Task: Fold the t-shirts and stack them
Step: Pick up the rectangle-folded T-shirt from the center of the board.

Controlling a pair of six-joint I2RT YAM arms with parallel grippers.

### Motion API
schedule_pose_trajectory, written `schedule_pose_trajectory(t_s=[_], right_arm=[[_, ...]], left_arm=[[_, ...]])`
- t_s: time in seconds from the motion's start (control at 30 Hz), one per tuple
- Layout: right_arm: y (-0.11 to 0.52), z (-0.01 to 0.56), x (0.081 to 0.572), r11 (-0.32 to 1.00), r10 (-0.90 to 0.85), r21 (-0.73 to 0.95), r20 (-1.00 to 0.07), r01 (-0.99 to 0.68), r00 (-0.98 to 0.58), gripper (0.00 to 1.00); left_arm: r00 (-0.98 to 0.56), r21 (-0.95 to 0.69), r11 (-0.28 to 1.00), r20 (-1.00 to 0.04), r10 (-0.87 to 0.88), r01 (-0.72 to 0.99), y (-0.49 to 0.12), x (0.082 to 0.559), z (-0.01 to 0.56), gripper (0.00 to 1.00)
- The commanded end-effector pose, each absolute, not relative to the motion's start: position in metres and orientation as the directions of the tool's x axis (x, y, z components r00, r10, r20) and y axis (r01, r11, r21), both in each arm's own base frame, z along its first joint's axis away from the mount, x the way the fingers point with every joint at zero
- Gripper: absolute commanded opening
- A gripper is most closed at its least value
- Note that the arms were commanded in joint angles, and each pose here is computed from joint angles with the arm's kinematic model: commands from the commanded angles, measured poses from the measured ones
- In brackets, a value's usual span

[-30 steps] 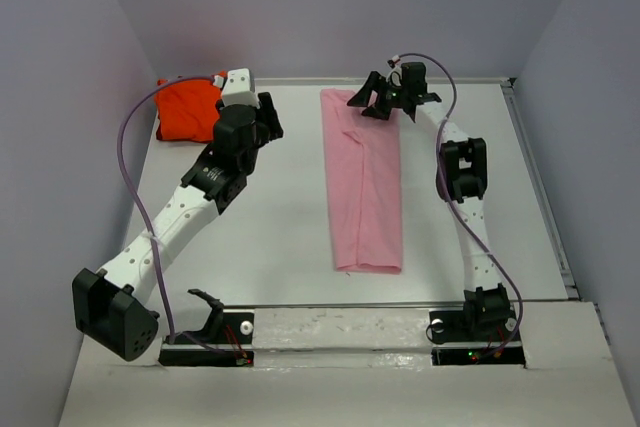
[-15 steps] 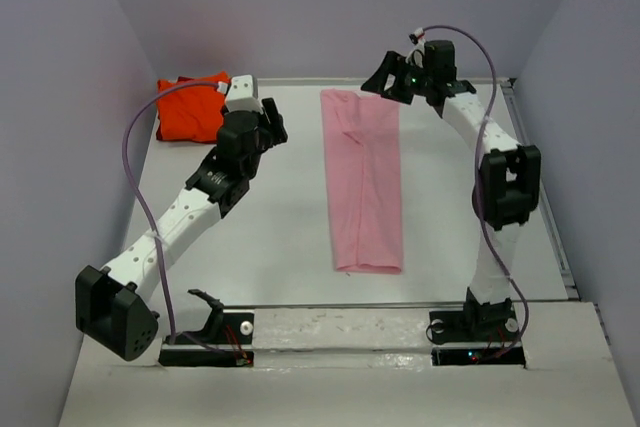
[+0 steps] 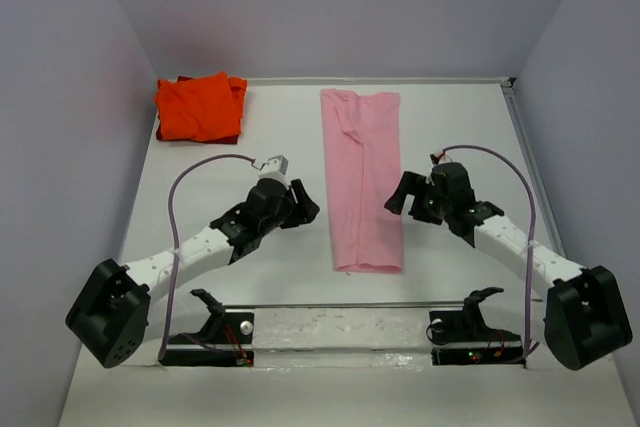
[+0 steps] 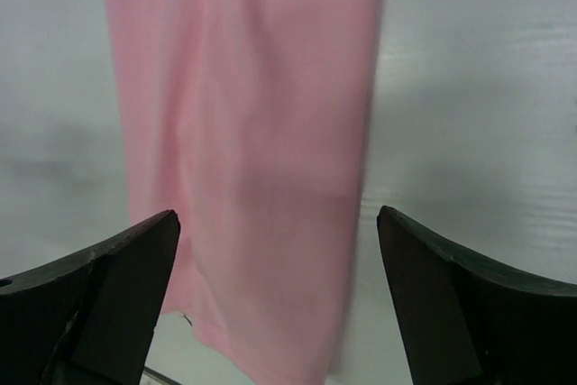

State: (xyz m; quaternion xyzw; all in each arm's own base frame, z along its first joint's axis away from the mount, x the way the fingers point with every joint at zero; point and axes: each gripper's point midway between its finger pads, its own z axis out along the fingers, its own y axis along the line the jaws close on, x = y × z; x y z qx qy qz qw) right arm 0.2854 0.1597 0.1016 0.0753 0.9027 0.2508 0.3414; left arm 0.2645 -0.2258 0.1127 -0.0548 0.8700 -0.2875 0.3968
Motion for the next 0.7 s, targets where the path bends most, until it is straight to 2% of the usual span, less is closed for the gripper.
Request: schedule_pose_trajectory(t_s=[0.0, 0.2, 0.67], right_arm=[[0.154, 0.100, 0.263, 0.845, 0.385, 0.535, -0.595, 0.010, -0.705, 0.94], [0.148, 0.076, 0.225, 0.839, 0.397, 0.541, -0.532, 0.060, -0.748, 0.89], [0.161, 0.047, 0.177, 0.818, 0.400, 0.561, -0.392, 0.130, -0.828, 0.89]], left_arm=[[-0.679, -0.657, 0.730, -0.624, -0.386, 0.189, -0.256, 0.242, 0.134, 0.63], [-0.744, -0.705, 0.688, -0.551, -0.378, 0.172, -0.269, 0.202, 0.106, 0.63], [-0.836, -0.690, 0.710, -0.467, -0.288, 0.141, -0.285, 0.166, 0.054, 0.63]])
